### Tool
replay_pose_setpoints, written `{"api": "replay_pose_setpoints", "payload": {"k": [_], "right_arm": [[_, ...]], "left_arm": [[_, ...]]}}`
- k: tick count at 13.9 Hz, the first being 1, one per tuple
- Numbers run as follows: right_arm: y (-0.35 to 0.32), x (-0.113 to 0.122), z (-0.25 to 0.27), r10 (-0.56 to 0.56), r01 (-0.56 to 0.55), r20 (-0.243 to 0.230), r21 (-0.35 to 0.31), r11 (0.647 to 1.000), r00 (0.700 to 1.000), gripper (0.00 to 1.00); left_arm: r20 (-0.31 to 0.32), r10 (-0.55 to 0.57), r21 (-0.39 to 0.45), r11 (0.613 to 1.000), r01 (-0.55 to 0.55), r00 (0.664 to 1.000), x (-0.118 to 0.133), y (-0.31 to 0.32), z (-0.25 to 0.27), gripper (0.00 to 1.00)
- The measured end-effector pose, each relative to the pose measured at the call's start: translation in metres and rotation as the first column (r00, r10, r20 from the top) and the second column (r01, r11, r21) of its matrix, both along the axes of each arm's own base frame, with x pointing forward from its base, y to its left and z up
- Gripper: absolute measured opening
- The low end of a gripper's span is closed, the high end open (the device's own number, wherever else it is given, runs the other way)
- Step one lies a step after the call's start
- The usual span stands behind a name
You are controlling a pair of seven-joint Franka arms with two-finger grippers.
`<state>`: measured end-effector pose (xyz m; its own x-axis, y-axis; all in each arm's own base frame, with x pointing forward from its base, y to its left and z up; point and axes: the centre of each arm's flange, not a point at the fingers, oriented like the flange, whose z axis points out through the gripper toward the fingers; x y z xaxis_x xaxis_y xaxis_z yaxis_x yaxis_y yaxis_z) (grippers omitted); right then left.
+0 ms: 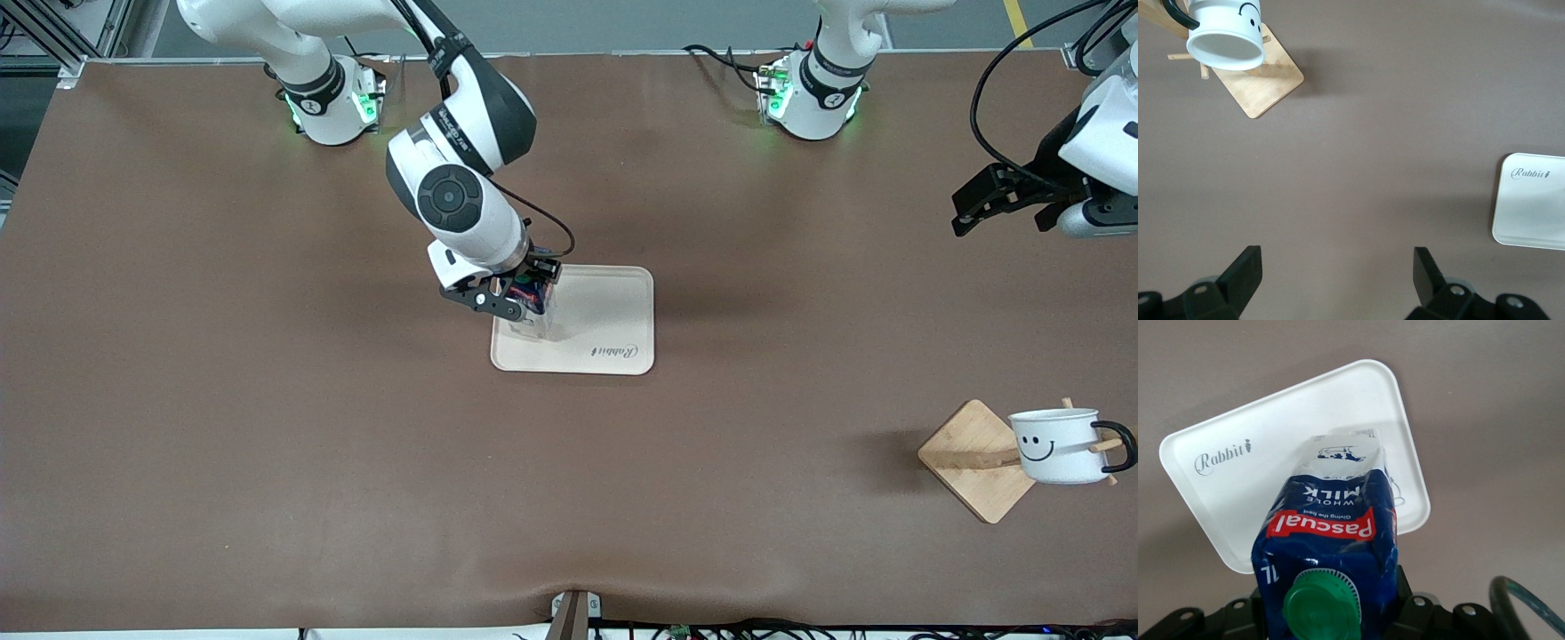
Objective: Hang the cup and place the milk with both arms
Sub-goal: 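Lift and carry the milk carton with the right gripper off the tray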
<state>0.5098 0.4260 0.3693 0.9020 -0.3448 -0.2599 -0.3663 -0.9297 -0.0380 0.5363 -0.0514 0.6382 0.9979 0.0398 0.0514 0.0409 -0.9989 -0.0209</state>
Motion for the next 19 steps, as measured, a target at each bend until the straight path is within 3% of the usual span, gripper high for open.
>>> {"api": "replay_pose_setpoints", "payload": {"k": [5, 8, 12, 16, 19], "right_arm": [[-0.084, 0.047, 0.053, -0.074, 0.07, -0.11, -0.04, 0.997, 0.991, 0.69], [-0.15, 0.066, 0.066, -0.046, 0.043, -0.161, -0.023, 0.999, 0.986, 0.69], [-0.223, 0.083, 0.069, -0.008, 0.009, -0.169, 0.007, 1.0, 0.986, 0.69], [-0.275, 0.082, 0.056, 0.082, -0.088, -0.175, -0.026, 0.996, 0.981, 0.69], [-0.334, 0.081, 0.038, 0.148, -0.146, -0.195, 0.025, 0.989, 0.97, 0.69]], "left_arm": [[0.003, -0.001, 0.0, 1.0, 0.001, 1.0, 0.0, 0.0, 0.001, 1.0], [0.003, -0.002, 0.0, 1.0, 0.002, 1.0, 0.0, 0.0, 0.001, 1.0], [0.004, -0.002, 0.0, 1.0, 0.002, 1.0, 0.0, 0.0, 0.001, 1.0], [0.004, -0.004, 0.0, 1.0, 0.004, 1.0, 0.0, -0.001, 0.001, 1.0], [0.004, -0.004, 0.0, 1.0, 0.004, 1.0, 0.0, -0.001, 0.001, 1.0]]}}
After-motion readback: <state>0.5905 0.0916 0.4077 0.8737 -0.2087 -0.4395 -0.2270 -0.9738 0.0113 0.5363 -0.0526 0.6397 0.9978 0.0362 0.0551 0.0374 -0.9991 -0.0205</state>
